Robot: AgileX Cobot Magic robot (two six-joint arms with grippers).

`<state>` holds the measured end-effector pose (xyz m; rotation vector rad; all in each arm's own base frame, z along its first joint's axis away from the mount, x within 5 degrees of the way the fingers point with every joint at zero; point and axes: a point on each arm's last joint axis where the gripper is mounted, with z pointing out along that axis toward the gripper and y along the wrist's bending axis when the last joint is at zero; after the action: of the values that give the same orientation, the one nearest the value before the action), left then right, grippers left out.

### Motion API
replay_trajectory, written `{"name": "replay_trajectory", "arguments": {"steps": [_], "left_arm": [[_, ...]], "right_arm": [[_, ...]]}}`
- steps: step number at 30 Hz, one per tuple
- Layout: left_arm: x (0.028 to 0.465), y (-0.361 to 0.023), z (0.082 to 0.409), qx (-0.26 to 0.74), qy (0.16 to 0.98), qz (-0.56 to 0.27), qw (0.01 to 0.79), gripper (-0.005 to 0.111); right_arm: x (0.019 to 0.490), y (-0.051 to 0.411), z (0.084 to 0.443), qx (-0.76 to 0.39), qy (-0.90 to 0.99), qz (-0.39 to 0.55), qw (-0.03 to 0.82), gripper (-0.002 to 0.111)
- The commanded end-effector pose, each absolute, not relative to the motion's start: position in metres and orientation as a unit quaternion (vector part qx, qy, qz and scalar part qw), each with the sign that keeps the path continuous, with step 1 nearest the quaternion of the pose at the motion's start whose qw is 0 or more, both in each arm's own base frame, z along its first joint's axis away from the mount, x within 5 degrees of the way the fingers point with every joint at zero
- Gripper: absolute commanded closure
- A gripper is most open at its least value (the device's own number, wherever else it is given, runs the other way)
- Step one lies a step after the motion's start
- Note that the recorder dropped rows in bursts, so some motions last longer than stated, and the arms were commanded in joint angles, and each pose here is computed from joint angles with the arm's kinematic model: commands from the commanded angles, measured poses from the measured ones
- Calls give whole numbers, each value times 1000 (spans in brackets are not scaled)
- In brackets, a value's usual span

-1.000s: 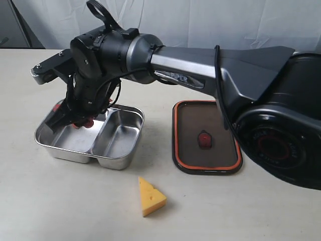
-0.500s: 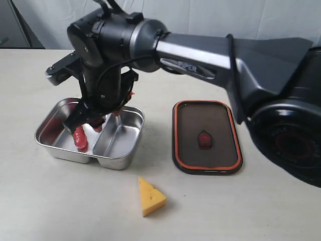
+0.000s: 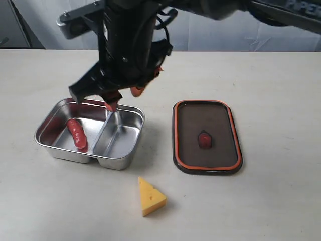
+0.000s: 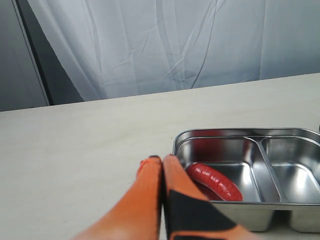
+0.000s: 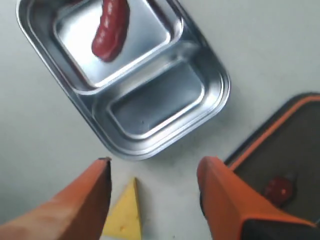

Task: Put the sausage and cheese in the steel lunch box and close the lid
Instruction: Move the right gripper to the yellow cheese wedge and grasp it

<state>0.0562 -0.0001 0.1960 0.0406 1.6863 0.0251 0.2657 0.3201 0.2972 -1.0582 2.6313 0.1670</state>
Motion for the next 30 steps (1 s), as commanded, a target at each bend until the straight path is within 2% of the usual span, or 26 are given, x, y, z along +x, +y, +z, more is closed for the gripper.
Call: {"name": "replay_trajectory", "arguments": {"steps": [1, 6, 15, 30], "left_arm": [[56, -1, 196, 18, 742, 5, 670, 107], [56, -1, 196, 18, 742, 5, 670, 107], [56, -1, 196, 18, 742, 5, 670, 107], [56, -1, 196, 18, 742, 5, 670, 107]], "right_arm": [[246, 291, 286, -340, 927, 60, 149, 55], [221, 266, 251, -328, 932, 74, 137, 55], [208, 262, 200, -318, 938, 99, 93, 55], [215, 276, 164, -312, 941, 110, 78, 55]]}}
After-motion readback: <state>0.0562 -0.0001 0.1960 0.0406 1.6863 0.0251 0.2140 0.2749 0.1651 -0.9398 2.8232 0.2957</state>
